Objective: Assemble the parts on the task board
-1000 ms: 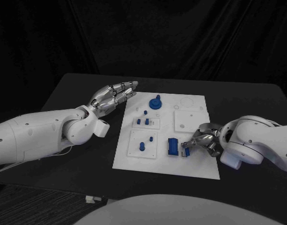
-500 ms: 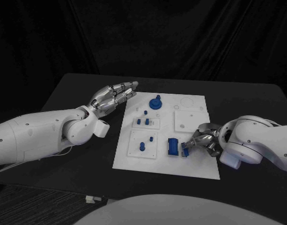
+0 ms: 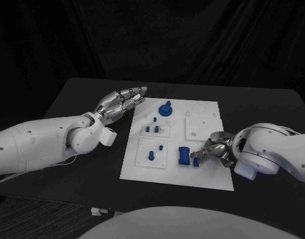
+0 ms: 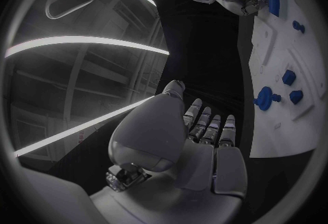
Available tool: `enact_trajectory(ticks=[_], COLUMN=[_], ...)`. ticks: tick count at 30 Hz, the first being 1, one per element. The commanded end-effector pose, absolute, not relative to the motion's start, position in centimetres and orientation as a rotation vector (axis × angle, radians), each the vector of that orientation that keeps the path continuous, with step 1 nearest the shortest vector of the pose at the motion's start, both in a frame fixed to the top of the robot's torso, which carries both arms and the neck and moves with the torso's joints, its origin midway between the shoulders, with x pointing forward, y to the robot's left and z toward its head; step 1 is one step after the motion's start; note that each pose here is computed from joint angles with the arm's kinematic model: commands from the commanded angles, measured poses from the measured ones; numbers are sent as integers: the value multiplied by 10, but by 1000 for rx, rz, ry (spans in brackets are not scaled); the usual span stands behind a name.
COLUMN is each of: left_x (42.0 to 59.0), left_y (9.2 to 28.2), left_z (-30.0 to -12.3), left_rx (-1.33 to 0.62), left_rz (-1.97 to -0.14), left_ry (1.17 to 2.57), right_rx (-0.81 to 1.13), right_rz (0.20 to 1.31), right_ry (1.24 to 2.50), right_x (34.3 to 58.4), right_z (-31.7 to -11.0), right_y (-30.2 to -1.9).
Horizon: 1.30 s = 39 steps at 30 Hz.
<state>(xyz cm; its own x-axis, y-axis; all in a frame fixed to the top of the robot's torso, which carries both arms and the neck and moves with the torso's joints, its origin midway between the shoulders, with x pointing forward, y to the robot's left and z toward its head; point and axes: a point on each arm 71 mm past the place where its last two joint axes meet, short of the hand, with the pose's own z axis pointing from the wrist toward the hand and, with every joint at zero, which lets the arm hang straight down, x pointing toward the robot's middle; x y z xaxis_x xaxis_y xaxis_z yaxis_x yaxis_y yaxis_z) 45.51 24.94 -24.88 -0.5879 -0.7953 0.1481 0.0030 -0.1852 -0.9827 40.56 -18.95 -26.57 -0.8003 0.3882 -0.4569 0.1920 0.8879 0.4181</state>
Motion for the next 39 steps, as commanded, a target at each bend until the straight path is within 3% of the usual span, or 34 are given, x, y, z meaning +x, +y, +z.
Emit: enact_trajectory(ticks=[1, 8, 12, 18, 19, 24, 31, 39], left_x=[454, 454, 454, 455, 454, 454, 454, 452], left_y=[249, 250, 251, 252, 253, 255, 255, 252], left_z=[-245, -244, -244, -242, -241, -237, -232, -228], left_rx=[-902, -899, -896, -881, -873, -846, -798, -659], left_rz=[-1882, -1882, -1879, -1876, -1875, -1871, -1834, -1782], left_ry=[1454, 1443, 1434, 1397, 1377, 1314, 1219, 1185], right_rx=[419, 503, 539, 661, 708, 815, 755, 633], right_rz=[460, 503, 587, 820, 903, 1153, 1377, 1432], right_ry=[2499, 2382, 2258, 1895, 1779, 1497, 1421, 1367], right_x=[405, 406, 412, 423, 426, 431, 433, 428], right_z=[-266, -255, -234, -196, -188, -171, -173, -188], right_y=[-192, -205, -214, -225, -228, -235, -236, -241])
